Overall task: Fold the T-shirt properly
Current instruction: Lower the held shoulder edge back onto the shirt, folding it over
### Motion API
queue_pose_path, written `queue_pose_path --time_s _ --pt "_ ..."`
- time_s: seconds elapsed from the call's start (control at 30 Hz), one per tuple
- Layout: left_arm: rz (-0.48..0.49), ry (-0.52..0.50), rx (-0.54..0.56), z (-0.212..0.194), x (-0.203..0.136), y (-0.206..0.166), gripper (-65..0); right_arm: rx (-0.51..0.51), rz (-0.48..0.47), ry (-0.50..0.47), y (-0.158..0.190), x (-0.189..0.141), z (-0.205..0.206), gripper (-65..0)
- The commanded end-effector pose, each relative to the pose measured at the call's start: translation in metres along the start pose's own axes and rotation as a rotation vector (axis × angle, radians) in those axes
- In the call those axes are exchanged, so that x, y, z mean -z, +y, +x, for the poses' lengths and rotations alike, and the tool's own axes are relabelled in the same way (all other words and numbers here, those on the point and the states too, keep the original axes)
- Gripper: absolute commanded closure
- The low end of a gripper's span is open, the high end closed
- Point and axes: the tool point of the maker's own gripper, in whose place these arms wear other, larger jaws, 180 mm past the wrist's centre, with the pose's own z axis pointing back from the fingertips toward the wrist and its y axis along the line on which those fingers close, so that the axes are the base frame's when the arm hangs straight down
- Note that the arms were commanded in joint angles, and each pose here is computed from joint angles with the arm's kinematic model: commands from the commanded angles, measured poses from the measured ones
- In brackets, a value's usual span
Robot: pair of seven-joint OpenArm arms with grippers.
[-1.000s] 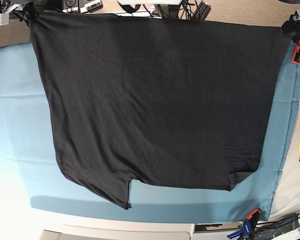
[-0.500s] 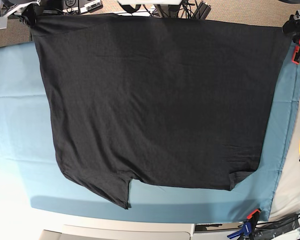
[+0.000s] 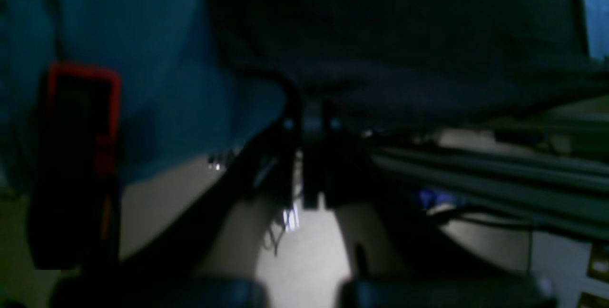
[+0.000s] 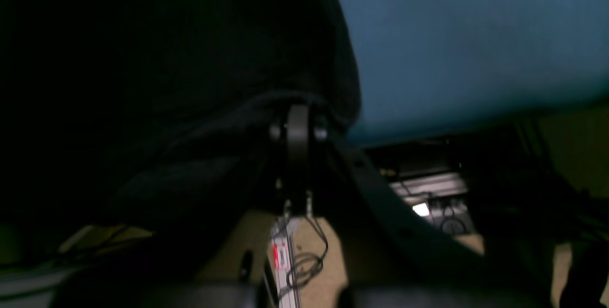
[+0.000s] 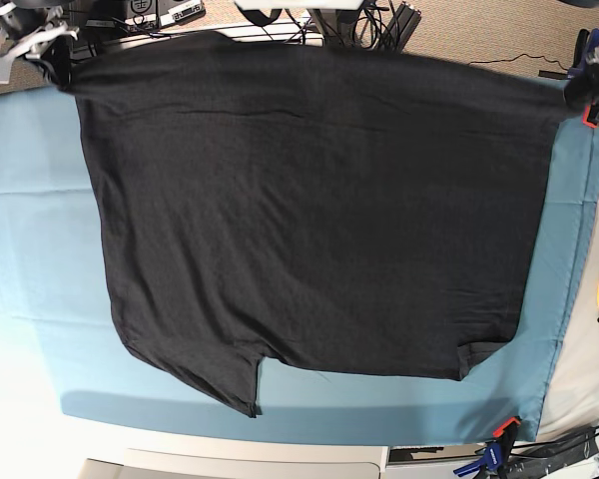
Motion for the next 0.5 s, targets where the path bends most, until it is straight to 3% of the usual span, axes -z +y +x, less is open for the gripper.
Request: queue_pose_path --time_s 0.0,0.47 --pt "-0.004 -0.045 0.039 0.019 -0.005 -0.002 0.0 -0.019 0.007 -0.047 0.001 -0.003 0.014 0.0" --pt "0.052 -0.143 0.143 0.068 -0.003 0.007 0.0 -0.111 -0.005 -0.255 0.008 0.039 0.077 0.0"
